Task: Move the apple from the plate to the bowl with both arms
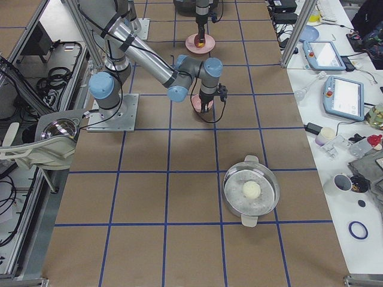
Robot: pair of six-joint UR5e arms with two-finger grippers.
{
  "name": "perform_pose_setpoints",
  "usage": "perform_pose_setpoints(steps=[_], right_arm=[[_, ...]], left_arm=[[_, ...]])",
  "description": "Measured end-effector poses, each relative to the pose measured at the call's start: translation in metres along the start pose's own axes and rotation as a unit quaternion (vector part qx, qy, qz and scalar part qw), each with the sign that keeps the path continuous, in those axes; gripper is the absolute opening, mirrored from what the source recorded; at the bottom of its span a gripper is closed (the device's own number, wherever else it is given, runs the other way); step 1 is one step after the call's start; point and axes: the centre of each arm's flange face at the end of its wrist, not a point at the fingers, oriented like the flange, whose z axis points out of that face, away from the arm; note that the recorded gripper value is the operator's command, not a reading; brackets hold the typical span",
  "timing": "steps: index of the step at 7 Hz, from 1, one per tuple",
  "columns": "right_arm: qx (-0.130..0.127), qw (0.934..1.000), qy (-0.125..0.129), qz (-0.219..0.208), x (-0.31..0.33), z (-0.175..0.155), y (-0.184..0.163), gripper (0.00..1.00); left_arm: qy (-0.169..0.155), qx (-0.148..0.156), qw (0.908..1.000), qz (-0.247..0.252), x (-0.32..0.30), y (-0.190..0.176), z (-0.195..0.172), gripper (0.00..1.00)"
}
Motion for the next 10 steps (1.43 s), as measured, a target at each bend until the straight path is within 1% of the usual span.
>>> perform_pose_setpoints(steps=[1, 2, 3, 4, 5, 6, 7, 8, 9, 10], right_arm=[[0.012, 0.9998, -0.016, -0.004, -0.041, -0.005, -0.007, 0.0], [0.017, 0.9996, -0.023, 0.008, -0.093, -0.007, -0.008, 0.0], [0.015, 0.9992, -0.025, 0.028, -0.138, -0.005, -0.003, 0.0], [0.011, 0.9989, -0.025, 0.039, -0.175, -0.002, 0.005, 0.0], [0.007, 0.9988, -0.024, 0.043, -0.196, 0.002, 0.012, 0.92], [0.004, 0.9988, -0.023, 0.043, -0.204, 0.004, 0.015, 1.0], [0.003, 0.9989, -0.021, 0.042, -0.206, 0.005, 0.015, 1.0], [0.01, 0.999, -0.018, 0.04, -0.205, -0.001, 0.011, 1.0], [0.022, 0.9988, -0.015, 0.04, -0.204, -0.02, 0.002, 1.0], [0.036, 0.9985, -0.007, 0.041, -0.203, -0.054, -0.011, 1.0]], left_arm=[[-0.001, -0.004, 1.0, 0.001, -0.001, 0.003, 0.009, 0.56], [-0.001, -0.003, 1.0, 0.002, -0.001, 0.005, 0.013, 0.32], [0.0, 0.003, 1.0, 0.003, -0.002, 0.003, 0.011, 0.26], [0.002, 0.019, 0.9998, 0.004, -0.001, -0.001, -0.002, 0.24], [-0.001, 0.042, 0.999, 0.013, -0.001, -0.01, -0.027, 0.2], [-0.012, 0.053, 0.998, 0.032, -0.002, -0.02, -0.054, 0.19], [-0.017, 0.052, 0.9974, 0.046, 0.001, -0.025, -0.076, 0.17], [-0.011, 0.052, 0.997, 0.055, 0.008, -0.026, -0.088, 0.13], [0.002, 0.053, 0.9968, 0.061, 0.016, -0.024, -0.093, 0.11], [0.013, 0.052, 0.9966, 0.063, 0.03, -0.02, -0.093, 0.1]])
